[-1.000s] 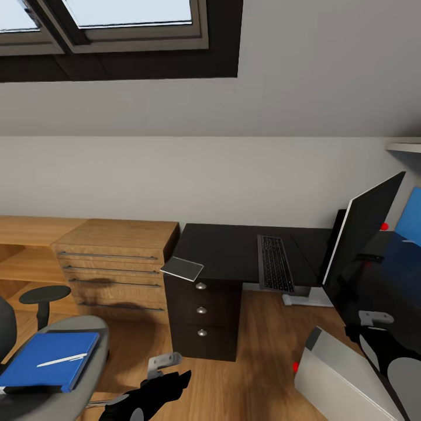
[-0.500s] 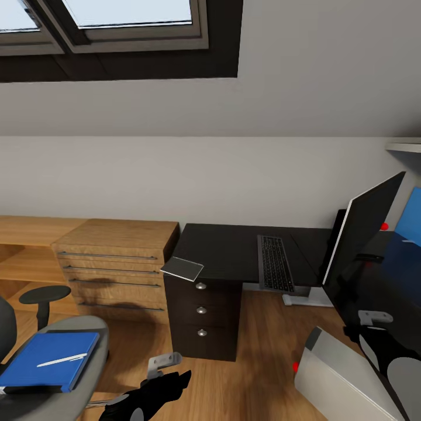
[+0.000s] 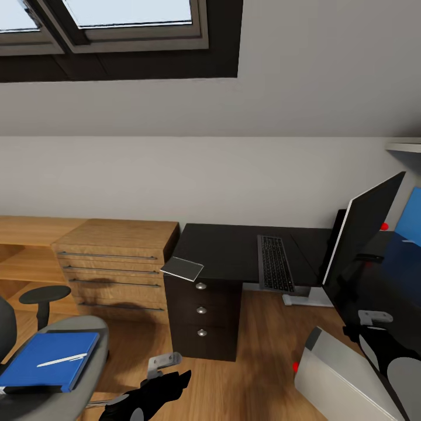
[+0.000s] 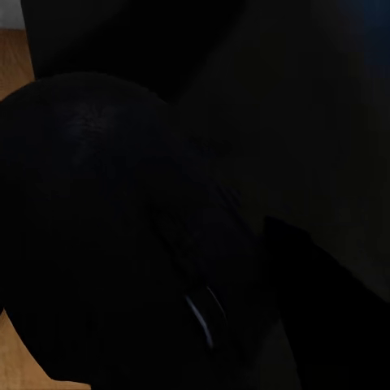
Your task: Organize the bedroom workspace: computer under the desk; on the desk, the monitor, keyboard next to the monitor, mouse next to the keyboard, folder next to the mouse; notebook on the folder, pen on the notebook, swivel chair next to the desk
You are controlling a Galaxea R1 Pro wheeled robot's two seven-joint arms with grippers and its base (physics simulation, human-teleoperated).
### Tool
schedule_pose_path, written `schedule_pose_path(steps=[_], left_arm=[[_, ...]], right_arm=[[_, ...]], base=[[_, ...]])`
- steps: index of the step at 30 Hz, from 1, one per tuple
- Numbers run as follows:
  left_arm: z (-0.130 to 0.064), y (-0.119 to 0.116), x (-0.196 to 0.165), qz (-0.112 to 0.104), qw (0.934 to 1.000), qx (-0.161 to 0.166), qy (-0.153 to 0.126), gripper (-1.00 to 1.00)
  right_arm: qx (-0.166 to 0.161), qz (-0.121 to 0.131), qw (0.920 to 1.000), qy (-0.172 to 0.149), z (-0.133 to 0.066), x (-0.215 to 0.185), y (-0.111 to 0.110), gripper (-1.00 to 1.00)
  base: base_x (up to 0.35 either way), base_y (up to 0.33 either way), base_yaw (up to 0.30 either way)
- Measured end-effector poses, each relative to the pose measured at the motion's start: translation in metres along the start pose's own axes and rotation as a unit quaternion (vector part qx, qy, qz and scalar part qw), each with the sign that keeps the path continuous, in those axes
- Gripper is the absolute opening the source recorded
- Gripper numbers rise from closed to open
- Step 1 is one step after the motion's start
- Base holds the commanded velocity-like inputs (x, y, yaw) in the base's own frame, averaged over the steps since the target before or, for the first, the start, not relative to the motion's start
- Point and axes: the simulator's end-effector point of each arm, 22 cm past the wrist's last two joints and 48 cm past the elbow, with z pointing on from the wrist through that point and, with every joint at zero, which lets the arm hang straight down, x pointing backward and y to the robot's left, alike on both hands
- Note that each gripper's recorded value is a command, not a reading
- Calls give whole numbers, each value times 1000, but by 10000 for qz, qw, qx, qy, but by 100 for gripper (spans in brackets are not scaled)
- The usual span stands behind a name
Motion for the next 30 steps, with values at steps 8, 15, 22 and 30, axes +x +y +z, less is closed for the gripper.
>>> schedule_pose_path(steps=[8,15,22,30], left_arm=[[-8,-3,-6,0,10000,-34,27,100],[-14,-6,-8,-12,9999,-50,89,100],[-21,-9,-13,-14,9999,-64,120,100],[-30,-13,-19,-11,9999,-70,129,100]], right_arm=[[-27,45,10000,-54,-8,-12,-1,-100],[-126,90,9997,-211,-17,-28,8,-100],[-415,130,9983,-383,-31,-42,48,-100],[-816,161,9957,-410,-53,-50,108,-100]], base=[[0,0,0],[0,0,0],[0,0,0],[0,0,0]])
